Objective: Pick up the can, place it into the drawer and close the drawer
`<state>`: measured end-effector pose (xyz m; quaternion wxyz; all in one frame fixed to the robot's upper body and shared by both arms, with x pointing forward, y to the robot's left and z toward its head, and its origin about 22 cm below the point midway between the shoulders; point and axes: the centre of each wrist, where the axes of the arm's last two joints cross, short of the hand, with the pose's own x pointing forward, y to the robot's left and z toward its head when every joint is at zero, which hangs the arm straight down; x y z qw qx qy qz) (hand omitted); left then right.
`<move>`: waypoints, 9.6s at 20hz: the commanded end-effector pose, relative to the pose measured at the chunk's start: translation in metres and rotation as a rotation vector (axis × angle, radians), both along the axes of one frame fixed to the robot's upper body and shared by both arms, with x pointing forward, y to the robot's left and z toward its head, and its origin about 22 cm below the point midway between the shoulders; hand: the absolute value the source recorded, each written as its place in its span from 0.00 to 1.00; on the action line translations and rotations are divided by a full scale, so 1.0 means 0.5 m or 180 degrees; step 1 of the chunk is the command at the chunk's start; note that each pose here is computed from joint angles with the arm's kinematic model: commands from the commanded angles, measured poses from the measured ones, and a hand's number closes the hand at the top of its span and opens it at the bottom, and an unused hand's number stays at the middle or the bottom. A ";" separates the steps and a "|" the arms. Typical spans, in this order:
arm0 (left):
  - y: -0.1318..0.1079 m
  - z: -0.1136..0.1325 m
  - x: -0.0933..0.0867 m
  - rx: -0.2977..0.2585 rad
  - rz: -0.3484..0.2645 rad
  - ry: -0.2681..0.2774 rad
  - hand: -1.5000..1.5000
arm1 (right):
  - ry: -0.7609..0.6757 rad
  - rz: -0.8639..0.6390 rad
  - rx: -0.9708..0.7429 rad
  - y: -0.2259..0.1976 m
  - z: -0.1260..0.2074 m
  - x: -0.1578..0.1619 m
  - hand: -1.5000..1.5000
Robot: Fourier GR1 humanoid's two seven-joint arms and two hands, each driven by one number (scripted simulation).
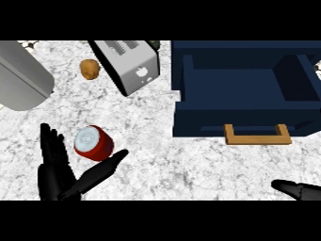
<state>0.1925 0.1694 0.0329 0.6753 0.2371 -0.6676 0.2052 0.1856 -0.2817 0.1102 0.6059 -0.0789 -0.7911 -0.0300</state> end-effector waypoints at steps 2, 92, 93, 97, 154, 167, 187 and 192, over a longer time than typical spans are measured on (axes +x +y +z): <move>-0.009 -0.062 -0.021 0.0023 0.0067 0.0133 0.00 | 0.0061 0.0030 -0.0031 -0.020 0.021 -0.036 0.00; -0.175 0.199 0.417 -0.0231 -0.2589 -0.0497 1.00 | -0.0153 -0.0246 -0.0211 -0.035 0.069 -0.027 0.00; -0.155 0.218 0.426 -0.0138 -0.2571 -0.0567 1.00 | -0.0149 -0.0283 -0.0238 -0.035 0.090 -0.042 0.00; -0.190 0.305 0.442 -0.0017 -0.2601 -0.0555 1.00 | -0.0142 -0.0244 -0.0235 -0.039 0.082 -0.044 0.00; -0.380 0.441 0.484 0.0062 -0.1914 -0.0491 0.00 | -0.0599 0.0083 -0.2419 0.055 0.121 0.109 0.00; -0.383 0.446 0.482 0.0129 -0.2052 -0.0451 0.00 | -0.0233 -0.0029 -0.3517 0.124 0.006 0.295 0.00; -0.220 0.478 0.528 0.0120 -0.1771 -0.0404 0.00 | -0.0533 -0.0783 -0.3742 0.206 -0.108 0.474 0.00; -0.188 0.444 0.528 0.0141 -0.1875 -0.0378 0.00 | -0.0541 -0.0934 -0.3765 0.204 -0.035 0.526 0.00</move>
